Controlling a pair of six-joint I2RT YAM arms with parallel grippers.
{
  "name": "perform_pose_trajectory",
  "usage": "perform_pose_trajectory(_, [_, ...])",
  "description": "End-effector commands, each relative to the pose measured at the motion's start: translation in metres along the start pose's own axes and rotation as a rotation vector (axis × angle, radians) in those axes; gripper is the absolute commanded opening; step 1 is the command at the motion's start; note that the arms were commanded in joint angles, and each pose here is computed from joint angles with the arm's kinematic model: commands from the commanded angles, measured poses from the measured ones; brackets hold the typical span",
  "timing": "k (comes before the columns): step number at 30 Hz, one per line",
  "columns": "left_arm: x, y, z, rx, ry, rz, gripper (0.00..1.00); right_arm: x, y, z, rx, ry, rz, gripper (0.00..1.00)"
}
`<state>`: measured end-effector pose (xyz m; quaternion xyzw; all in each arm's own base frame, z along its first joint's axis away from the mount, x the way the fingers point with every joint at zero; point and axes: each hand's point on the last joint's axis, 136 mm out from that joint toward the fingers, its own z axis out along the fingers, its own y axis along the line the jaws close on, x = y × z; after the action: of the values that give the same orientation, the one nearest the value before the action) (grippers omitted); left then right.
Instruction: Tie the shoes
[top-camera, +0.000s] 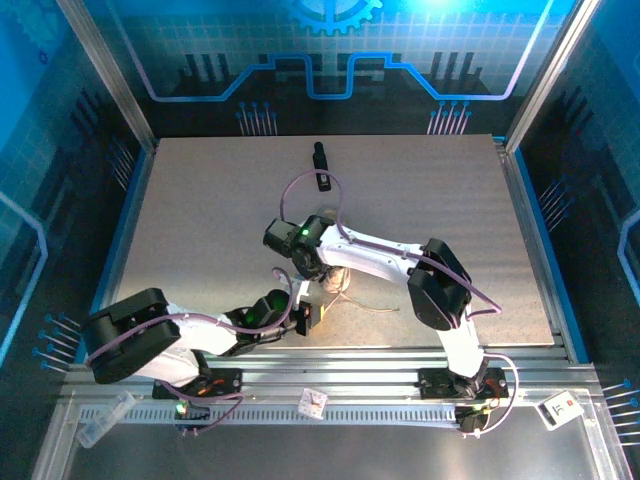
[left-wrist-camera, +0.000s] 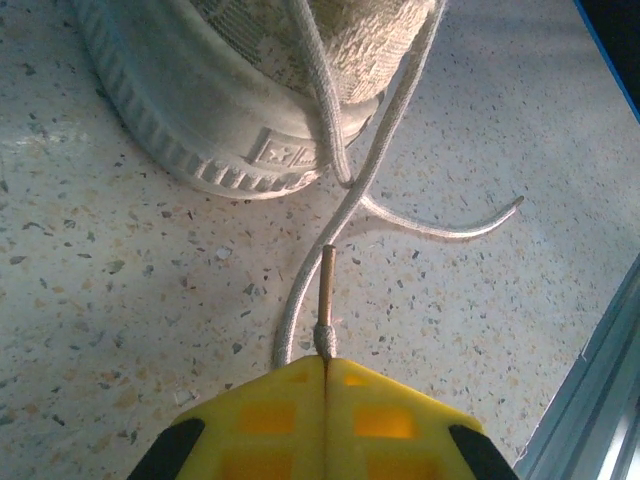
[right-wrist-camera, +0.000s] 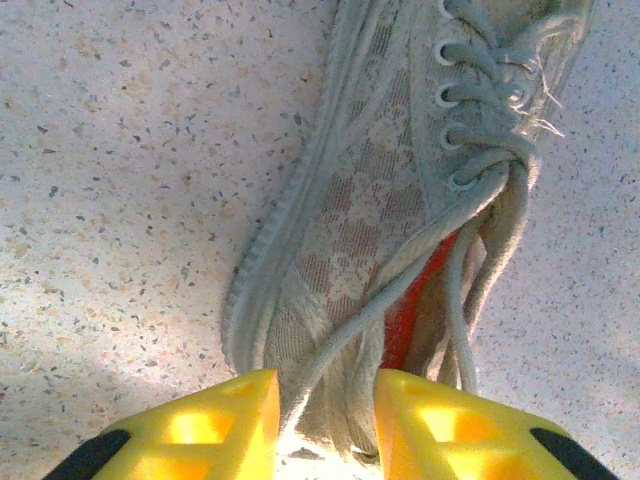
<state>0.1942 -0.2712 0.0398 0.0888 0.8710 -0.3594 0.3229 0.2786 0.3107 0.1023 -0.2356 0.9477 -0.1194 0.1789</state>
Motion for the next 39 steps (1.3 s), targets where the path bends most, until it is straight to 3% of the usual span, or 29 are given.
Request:
perform_pose_trajectory(1, [-0.007,-0.006,0.000,0.032,-0.019,0.004,0.00,0.003,0.003,-0.006,-0.001,0.008,0.000,0.28])
perform_pose_trajectory(29, [-0.007,-0.004,-0.004,0.020,-0.018,0.007,0.00,0.046,0.008,0.055,0.042,0.170,-0.007,0.27])
perform_pose_trajectory(39, [-0.011,-0.009,-0.008,0.039,-0.030,0.047,0.00,0.034,-0.011,0.038,0.067,0.072,-0.027,0.00])
